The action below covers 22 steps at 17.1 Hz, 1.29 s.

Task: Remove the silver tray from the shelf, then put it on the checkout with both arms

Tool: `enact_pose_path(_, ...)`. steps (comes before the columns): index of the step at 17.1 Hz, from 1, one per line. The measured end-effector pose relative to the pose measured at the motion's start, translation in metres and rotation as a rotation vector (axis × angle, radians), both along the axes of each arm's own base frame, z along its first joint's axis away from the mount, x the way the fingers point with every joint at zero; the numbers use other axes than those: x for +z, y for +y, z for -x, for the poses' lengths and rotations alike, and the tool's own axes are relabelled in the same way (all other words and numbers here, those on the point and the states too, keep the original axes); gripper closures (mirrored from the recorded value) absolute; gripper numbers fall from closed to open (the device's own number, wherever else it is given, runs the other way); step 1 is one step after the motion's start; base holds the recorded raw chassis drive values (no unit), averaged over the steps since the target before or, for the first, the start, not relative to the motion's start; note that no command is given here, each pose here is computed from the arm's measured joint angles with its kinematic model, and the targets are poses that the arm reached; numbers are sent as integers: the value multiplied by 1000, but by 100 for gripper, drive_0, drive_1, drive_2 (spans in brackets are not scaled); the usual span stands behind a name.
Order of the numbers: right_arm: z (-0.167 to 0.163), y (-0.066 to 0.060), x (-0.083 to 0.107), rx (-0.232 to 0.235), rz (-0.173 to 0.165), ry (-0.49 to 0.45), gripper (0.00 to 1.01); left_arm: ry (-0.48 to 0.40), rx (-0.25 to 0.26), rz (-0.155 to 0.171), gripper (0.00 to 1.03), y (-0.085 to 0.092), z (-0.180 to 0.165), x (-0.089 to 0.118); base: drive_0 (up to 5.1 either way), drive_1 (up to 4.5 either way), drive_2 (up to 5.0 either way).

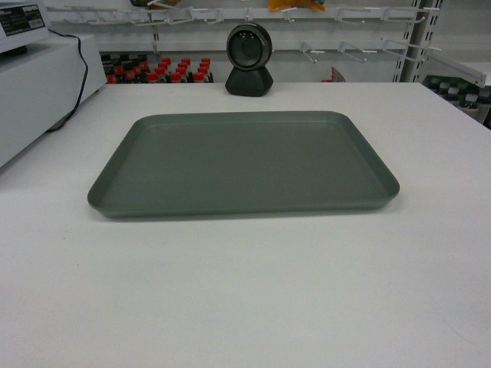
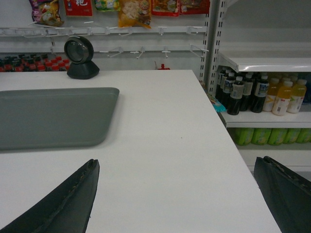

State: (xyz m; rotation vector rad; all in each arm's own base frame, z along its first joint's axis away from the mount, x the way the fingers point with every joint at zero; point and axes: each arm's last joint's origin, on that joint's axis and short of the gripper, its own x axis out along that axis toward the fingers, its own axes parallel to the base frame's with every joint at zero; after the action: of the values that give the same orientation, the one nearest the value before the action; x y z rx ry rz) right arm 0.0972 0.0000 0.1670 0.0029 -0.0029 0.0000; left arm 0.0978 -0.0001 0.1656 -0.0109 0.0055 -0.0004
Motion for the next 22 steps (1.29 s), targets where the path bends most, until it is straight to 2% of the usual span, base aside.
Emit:
enact_pose_path(15, 0, 0, 0, 0, 0, 3, 3, 3, 0, 0, 5, 0, 0, 0, 3, -418, 424)
enact_pose_path(22, 0, 0, 0, 0, 0, -2, 3, -1, 0, 0, 5, 0, 0, 0, 0, -32, 31)
